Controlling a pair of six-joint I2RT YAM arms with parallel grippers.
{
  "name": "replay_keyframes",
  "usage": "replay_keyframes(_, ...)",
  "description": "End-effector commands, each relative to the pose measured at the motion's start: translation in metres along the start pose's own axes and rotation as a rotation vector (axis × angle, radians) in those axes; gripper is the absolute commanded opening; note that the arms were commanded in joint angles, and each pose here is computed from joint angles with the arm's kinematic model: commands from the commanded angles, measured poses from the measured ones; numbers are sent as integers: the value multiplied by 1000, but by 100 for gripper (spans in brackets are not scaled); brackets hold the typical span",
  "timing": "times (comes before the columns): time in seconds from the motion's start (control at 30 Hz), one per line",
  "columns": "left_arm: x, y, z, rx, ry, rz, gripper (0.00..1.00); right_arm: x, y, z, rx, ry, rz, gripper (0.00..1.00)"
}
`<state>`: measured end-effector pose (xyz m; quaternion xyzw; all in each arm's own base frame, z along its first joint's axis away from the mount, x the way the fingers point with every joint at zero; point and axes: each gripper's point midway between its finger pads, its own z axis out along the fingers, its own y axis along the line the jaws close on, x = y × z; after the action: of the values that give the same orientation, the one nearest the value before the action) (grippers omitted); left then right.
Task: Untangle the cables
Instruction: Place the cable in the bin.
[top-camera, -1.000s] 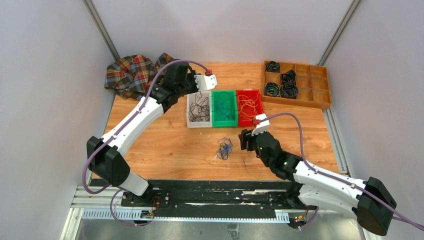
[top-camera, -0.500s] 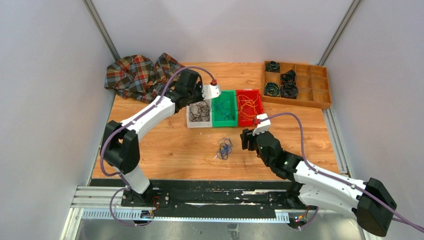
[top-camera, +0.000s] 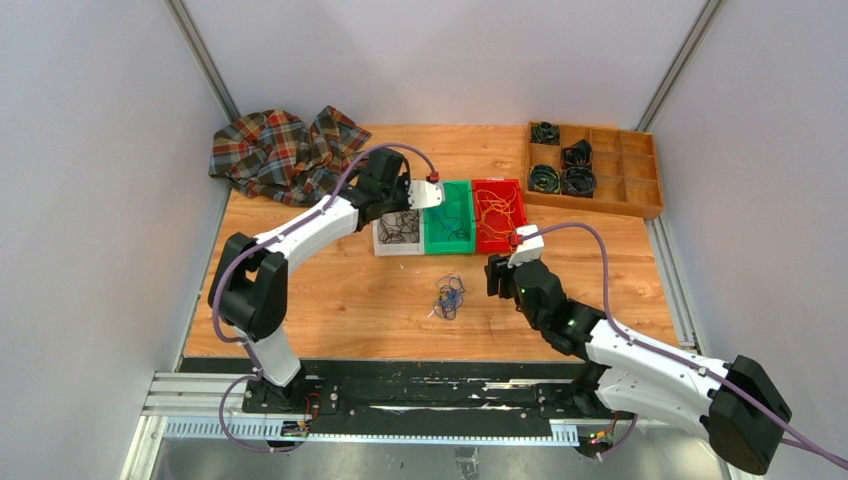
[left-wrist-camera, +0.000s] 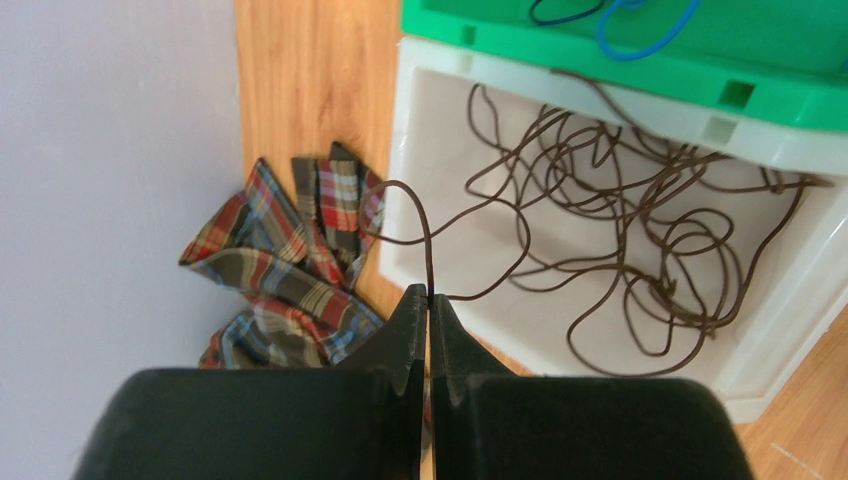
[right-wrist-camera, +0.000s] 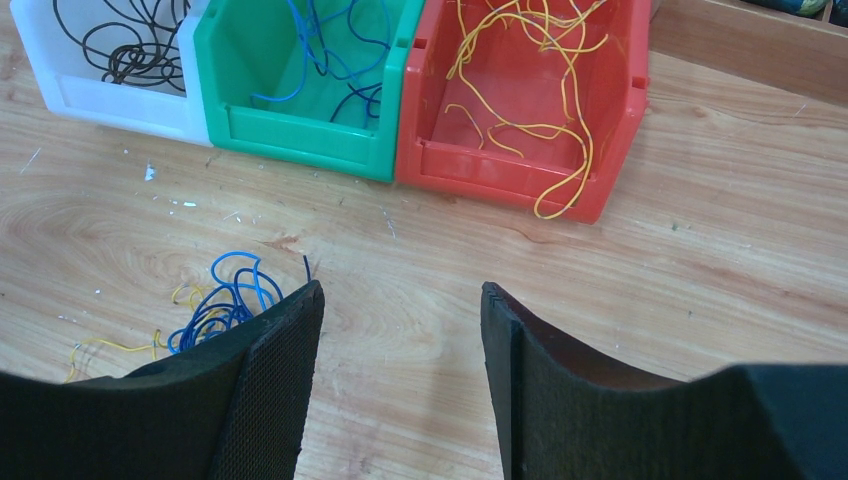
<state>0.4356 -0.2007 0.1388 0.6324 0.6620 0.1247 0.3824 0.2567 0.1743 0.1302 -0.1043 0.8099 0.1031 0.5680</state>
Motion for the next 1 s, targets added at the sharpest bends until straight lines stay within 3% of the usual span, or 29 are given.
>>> replay_keyframes(0.0,-3,-23,22,53,-5,12,0,-13,-7,-3,20,-26,34,59)
replay_keyframes(0.47,4,-41,45,123,25,-138,1,-16,-14,-1,13,-25,65,60)
replay_keyframes(0.57,3,-31,36,131,3,-219,17,-19,-15,0,13,-29,65,60)
replay_keyframes(0.67,1,-22,17,162,-25,-279,40,-21,-14,0,6,-32,65,60)
replay_keyframes(0.77,-4,-10,-3,155,-42,-280,51,-22,-13,0,-2,-30,66,60)
replay_keyframes(0.9,-15,6,-26,153,-64,-310,77,-25,-9,1,-17,-29,66,60)
replay_keyframes(0.97,-20,7,-36,172,-80,-319,83,-27,-7,2,-21,-24,61,60)
